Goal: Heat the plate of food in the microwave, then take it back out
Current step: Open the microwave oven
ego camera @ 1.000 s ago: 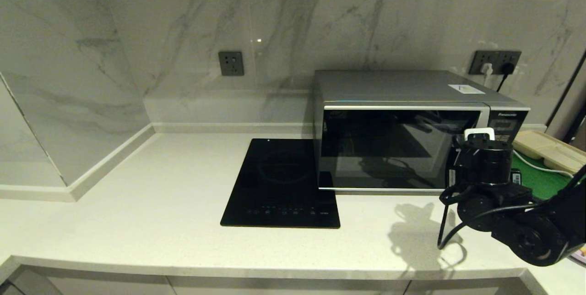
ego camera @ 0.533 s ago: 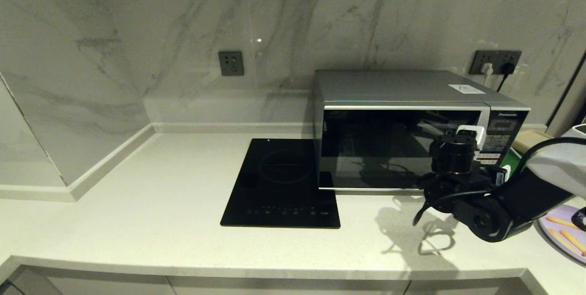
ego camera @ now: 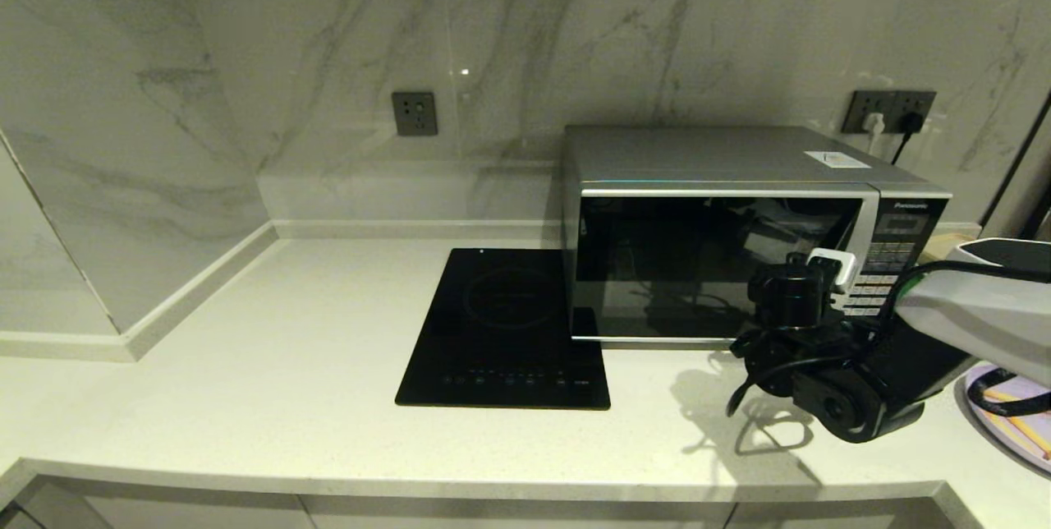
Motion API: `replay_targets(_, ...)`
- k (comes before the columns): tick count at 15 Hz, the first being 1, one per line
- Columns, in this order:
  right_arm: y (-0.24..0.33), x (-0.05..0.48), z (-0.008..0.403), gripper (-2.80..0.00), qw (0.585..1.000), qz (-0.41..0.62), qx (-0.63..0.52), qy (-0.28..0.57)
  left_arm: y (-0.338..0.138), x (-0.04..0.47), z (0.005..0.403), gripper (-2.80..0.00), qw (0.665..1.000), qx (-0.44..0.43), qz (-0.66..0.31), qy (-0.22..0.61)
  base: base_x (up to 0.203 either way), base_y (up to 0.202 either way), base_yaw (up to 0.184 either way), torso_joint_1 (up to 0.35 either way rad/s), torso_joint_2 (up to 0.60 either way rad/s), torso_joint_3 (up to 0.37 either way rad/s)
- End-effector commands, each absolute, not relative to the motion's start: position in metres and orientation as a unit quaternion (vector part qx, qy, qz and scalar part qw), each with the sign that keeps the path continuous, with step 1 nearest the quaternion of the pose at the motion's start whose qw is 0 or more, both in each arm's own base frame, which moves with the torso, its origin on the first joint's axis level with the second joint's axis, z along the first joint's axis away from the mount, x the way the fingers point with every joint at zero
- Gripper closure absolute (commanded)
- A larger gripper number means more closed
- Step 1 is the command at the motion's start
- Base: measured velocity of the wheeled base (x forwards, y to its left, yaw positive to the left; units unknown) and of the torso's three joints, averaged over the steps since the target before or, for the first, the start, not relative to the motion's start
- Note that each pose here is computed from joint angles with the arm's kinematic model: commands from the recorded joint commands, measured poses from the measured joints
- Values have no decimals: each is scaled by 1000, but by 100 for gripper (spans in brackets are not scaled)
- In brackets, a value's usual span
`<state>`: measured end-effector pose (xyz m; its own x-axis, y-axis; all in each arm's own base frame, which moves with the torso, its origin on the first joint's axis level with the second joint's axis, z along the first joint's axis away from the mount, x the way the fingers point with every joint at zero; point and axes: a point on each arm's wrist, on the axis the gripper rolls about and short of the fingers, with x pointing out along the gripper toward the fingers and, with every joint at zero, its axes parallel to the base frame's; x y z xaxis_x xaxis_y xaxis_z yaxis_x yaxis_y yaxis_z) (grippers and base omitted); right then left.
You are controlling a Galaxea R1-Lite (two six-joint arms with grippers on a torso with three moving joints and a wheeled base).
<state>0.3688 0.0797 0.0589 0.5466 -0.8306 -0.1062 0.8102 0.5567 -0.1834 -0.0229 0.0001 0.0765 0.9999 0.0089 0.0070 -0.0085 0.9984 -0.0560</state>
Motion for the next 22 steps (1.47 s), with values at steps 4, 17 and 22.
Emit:
replay_targets(4,84,385,55,-280,884,-463,-26,63,0,-23,77,0,1000,-28,5,-4,0,0,0,0,0,0)
replay_targets(17,27,411,54,-280,853,-520,4,36,0,-23,77,0,1000,-28,4,-4,0,0,0,0,0,0)
replay_targets(22,26,396,46,-280,853,-520,3,36,0,-23,77,0,1000,-28,5,-4,0,0,0,0,0,0)
